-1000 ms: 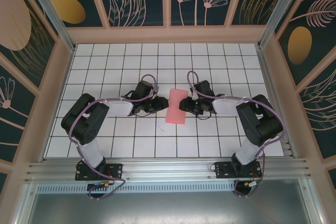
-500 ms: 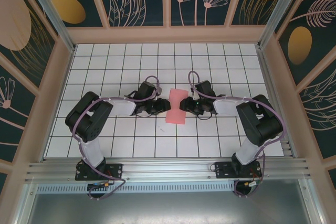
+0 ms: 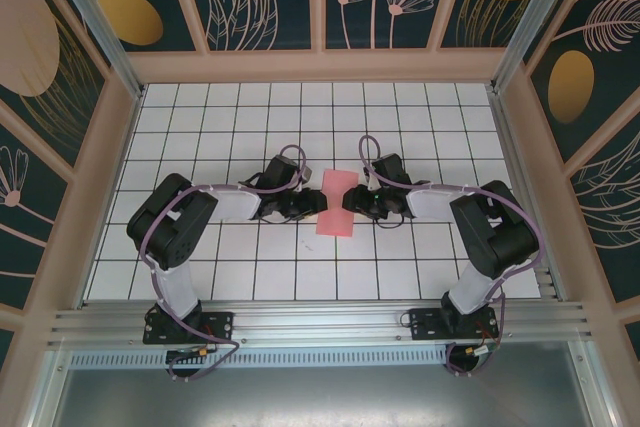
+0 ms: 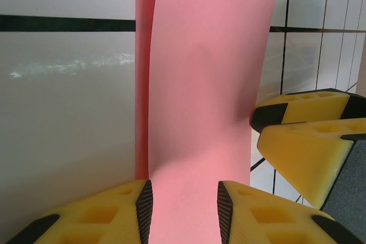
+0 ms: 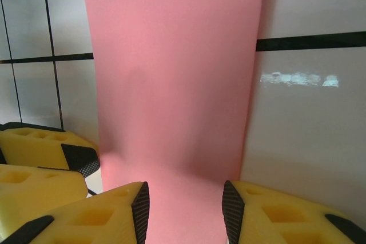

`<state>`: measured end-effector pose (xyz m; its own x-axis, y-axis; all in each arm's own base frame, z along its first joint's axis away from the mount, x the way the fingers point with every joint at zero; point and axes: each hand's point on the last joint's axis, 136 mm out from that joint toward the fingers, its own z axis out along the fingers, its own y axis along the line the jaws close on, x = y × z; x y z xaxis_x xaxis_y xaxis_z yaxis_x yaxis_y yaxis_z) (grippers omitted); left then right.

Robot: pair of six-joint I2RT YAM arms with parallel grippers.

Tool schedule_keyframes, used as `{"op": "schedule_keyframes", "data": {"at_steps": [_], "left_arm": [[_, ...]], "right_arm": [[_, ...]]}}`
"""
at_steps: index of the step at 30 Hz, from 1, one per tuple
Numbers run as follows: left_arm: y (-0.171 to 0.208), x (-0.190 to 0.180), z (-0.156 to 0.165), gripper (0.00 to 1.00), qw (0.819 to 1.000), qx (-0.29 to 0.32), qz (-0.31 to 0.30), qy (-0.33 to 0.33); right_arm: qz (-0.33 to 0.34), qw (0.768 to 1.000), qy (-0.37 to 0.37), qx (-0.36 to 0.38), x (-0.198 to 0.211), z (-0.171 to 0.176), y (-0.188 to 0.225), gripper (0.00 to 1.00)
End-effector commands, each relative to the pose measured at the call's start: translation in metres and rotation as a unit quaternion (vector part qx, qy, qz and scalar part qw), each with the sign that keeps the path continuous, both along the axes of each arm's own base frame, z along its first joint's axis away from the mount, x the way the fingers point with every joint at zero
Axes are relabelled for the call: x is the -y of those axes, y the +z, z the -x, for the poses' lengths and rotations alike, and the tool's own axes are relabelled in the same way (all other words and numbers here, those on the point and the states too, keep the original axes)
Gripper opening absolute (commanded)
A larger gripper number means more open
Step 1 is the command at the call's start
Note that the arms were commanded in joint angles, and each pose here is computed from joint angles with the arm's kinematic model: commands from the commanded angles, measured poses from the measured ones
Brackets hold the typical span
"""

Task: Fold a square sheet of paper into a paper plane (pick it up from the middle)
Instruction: Fold the triangle a second time at the center of the table.

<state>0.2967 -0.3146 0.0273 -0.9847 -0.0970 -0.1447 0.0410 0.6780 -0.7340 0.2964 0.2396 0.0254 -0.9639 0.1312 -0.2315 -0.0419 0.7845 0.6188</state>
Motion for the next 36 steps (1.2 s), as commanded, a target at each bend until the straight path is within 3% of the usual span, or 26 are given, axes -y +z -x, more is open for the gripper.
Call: {"op": "schedule_keyframes", "data": {"at_steps": [1, 12, 36], "left_arm": [[0.01, 0.005, -0.002, 0.39, 1.0, 0.012, 0.01, -0.001], [0.014, -0.013, -0.013, 0.48, 0.998, 0.041, -0.032, 0.042], [-0.004, 0.003, 0.003, 0.42, 1.0, -0.006, -0.024, -0.01]], "right_arm": [[0.023, 0.999, -0.009, -0.027, 0.012, 0.011, -0.02, 0.42], [0.036, 0.999, -0.016, -0.029, 0.018, 0.011, -0.023, 0.4], [0.031, 0.999, -0.02, -0.033, 0.02, 0.015, -0.028, 0.39]]}}
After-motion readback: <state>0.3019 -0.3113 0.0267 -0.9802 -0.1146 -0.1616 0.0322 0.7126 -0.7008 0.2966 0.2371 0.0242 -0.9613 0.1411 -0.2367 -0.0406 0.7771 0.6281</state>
